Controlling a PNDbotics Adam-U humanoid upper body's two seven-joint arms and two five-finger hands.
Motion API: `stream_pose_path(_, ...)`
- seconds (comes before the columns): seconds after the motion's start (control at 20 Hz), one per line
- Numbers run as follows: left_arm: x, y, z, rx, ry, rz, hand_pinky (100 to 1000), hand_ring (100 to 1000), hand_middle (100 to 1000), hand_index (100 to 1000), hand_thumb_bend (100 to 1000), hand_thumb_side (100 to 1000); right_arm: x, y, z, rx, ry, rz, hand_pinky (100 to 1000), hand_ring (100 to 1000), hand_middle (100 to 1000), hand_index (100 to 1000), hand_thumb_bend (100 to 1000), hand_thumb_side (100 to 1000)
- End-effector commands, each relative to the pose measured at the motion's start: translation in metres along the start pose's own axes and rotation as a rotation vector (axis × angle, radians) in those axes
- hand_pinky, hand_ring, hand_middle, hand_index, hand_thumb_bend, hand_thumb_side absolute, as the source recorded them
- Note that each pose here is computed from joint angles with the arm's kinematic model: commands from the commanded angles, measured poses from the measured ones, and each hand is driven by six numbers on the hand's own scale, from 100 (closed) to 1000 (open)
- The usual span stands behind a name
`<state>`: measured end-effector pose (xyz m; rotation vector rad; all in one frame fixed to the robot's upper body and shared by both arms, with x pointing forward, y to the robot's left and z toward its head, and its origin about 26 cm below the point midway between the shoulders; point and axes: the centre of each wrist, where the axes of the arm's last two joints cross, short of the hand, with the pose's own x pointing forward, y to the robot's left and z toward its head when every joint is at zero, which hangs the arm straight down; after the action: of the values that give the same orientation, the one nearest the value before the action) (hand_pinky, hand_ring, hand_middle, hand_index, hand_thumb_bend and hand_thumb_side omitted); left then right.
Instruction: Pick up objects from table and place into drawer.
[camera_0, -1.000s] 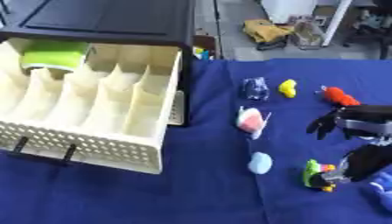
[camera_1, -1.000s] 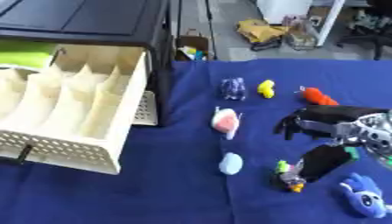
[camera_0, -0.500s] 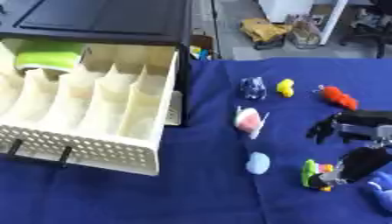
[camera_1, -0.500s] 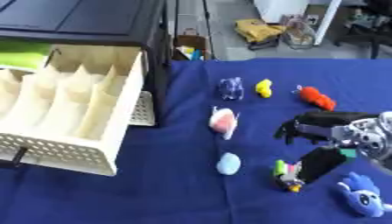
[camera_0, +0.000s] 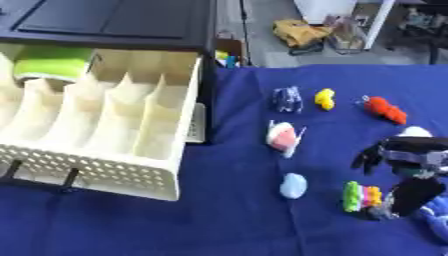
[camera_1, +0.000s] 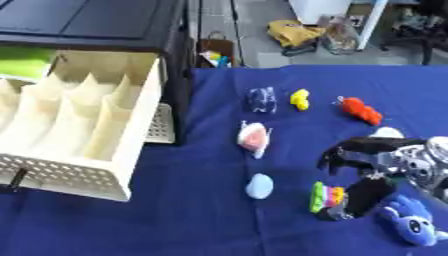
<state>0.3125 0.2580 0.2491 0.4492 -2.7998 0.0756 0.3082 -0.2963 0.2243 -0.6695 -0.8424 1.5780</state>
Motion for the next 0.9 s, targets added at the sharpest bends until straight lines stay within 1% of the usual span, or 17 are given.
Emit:
stream_pose_path(0.05,0.005,-0.001,-0.008,-0.008,-0.035,0.005,369,510,552,751,137,1000,-0.003,-0.006,0.002,0.159,0.14,-0.133,705,882,714,879,567,367)
stream_pose_path(0.5,0.005,-0.002,-0.007,-0.009,-0.033,0.007,366,509,550,749,135,1000,0.0,-0.006,-0.003,0.142,0.143,-0.135,686,867,673,840,543,399)
stream_pose_path(0.6,0.005,-0.001,-0.008,-0.009,-0.034,0.007,365,508,550,749,136,1000,0.0,-0.005,-0.005,0.144,0.144,-0.138,685,866,665,833,543,396)
stream_pose_path(0.75,0.005,-0.002,-0.008,-0.011,-0.034,0.008,359,504,547,747,135,1000,-0.001,-0.001,-0.01,0.162,0.151,-0.142,688,868,668,834,529,360)
stream_pose_path(0.9,0.005,-0.002,-0.008,-0.013,-0.035,0.008,356,503,546,747,134,1000,-0.003,0.003,-0.014,0.173,0.155,-0.141,688,869,668,833,514,366)
